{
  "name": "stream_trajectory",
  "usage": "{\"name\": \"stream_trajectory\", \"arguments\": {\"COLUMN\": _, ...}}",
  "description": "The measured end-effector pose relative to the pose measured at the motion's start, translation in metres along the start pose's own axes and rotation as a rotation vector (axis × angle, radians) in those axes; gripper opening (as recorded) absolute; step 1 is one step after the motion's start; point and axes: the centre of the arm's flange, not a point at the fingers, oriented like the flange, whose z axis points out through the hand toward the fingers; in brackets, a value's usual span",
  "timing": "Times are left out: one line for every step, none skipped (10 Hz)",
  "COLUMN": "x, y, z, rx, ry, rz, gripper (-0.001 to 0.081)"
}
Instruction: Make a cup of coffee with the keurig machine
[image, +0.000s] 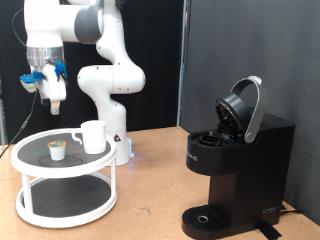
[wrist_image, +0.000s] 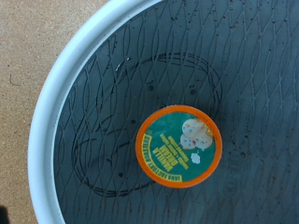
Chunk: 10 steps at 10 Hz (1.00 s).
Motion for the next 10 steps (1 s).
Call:
{"name": "stream_trajectory", "arguments": {"x": 0.0, "y": 0.002, "z": 0.008, "rx": 0.012, "ry": -0.002, "rz": 0.003, "gripper": 0.0734}}
{"name": "stream_trajectory", "arguments": {"x": 0.0, "y": 0.005, "z": 0.016, "rx": 0.022, "ry": 0.0, "rz": 0.002, "gripper": 0.0734}}
{"name": "stream_trajectory", "arguments": {"x": 0.0, "y": 0.008, "z": 0.024, "rx": 0.027, "ry": 0.003, "rz": 0.0, "gripper": 0.0734}}
{"name": "stream_trajectory", "arguments": {"x": 0.0, "y": 0.011, "z": 0.032, "rx": 0.032, "ry": 0.007, "rz": -0.003, "gripper": 0.0734}}
{"name": "stream_trajectory", "arguments": {"x": 0.0, "y": 0.015, "z": 0.04, "rx": 0.038, "ry": 0.009, "rz": -0.006, "gripper": 0.0734}}
{"name": "stream_trajectory", "arguments": {"x": -0.001, "y": 0.018, "z": 0.047, "rx": 0.043, "ry": 0.01, "rz": -0.008, "gripper": 0.0734}}
{"name": "stream_trajectory", "arguments": {"x": -0.002, "y": 0.021, "z": 0.054, "rx": 0.047, "ry": 0.014, "rz": -0.007, "gripper": 0.0734}}
{"name": "stream_trajectory", "arguments": {"x": -0.003, "y": 0.024, "z": 0.06, "rx": 0.054, "ry": 0.018, "rz": -0.009, "gripper": 0.0734}}
{"name": "stream_trajectory", "arguments": {"x": -0.004, "y": 0.027, "z": 0.066, "rx": 0.062, "ry": 0.021, "rz": -0.009, "gripper": 0.0734}}
{"name": "stream_trajectory", "arguments": {"x": -0.005, "y": 0.029, "z": 0.071, "rx": 0.069, "ry": 0.026, "rz": -0.006, "gripper": 0.0734}}
